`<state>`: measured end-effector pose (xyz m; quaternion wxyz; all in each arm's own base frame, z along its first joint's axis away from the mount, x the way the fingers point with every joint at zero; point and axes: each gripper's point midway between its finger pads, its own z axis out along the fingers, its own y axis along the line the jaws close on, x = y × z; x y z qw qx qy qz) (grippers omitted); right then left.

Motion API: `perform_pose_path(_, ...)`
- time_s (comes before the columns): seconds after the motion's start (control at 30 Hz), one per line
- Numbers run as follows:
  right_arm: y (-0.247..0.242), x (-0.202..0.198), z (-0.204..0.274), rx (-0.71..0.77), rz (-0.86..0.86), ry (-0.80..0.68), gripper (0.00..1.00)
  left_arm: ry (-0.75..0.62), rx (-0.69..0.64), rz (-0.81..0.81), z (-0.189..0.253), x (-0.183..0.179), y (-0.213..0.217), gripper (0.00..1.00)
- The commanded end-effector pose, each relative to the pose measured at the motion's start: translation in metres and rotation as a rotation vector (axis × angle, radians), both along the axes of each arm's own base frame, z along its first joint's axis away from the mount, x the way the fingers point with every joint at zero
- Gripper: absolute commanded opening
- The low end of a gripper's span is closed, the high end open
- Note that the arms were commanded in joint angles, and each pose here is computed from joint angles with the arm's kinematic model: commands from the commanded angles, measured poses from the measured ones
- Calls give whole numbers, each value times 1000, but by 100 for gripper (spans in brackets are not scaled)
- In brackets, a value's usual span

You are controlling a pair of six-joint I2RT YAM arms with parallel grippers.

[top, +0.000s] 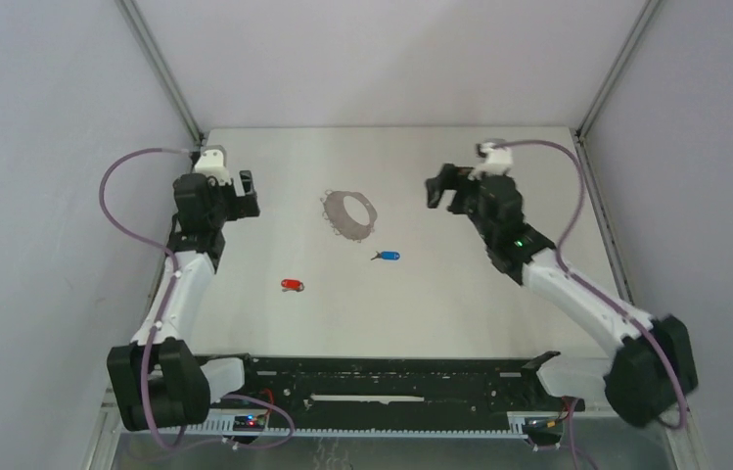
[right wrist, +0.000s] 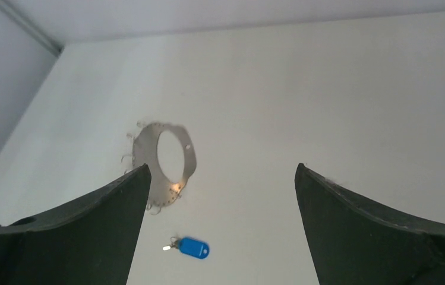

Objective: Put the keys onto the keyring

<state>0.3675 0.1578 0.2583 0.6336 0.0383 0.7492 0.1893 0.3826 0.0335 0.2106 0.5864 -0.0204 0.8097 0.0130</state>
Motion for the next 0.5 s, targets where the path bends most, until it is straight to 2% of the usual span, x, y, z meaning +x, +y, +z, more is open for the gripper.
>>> perform_pose_path(0.0, 69, 17, -26, -194, 180, 140, 100, 229, -26, -18, -16, -14, -2, 100)
perform_pose_path(0.13, 131, 33, -52, -279, 295, 207, 100, 275, -49, -61, -14, -16, -11, 100)
perform_pose_path(0.3, 193, 53, -91, -336, 346, 290, 96, 328, -38, -109, -22, -25, -16, 100)
perform_pose_path(0.47, 247, 78, -112, -364, 440, 292, 93, 390, 0, -131, -27, -38, -14, 100)
